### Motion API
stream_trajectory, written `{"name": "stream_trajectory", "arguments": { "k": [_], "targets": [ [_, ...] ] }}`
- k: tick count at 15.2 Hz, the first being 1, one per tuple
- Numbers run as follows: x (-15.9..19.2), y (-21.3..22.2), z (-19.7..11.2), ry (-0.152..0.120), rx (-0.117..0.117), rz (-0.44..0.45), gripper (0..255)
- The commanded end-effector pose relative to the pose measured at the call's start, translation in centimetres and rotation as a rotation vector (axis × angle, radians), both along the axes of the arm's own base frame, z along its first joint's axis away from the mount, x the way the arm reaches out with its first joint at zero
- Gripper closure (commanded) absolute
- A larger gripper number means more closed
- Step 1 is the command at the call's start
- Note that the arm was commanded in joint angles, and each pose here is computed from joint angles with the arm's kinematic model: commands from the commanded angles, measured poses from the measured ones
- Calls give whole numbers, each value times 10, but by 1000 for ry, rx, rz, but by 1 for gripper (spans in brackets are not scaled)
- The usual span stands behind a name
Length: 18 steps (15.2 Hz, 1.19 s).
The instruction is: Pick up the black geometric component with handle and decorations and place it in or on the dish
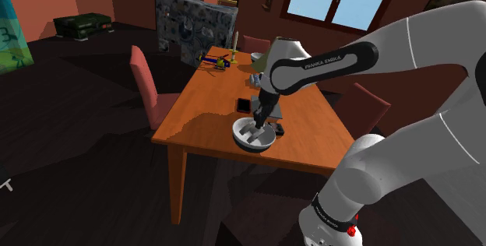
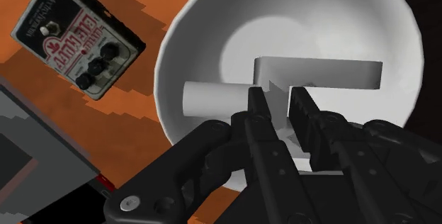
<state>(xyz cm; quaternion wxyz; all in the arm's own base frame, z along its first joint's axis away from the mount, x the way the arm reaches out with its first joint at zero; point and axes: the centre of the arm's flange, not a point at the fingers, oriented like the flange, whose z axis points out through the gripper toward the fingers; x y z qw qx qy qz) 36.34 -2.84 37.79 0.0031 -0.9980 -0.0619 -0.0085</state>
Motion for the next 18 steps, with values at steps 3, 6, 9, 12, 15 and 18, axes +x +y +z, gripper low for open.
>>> {"name": "stream_trajectory", "arguments": {
  "k": [3,6,9,12,15,18],
  "targets": [
    [2,-1,-5,-1,0,0,255],
    [2,-1,-5,-1,0,0,255],
    [2,-1,-5,-1,0,0,0],
    [2,-1,-5,-1,0,0,0],
    [1,-1,8,-1,0,0,0],
    [1,-1,45,-1,0,0,0]
  ]
}}
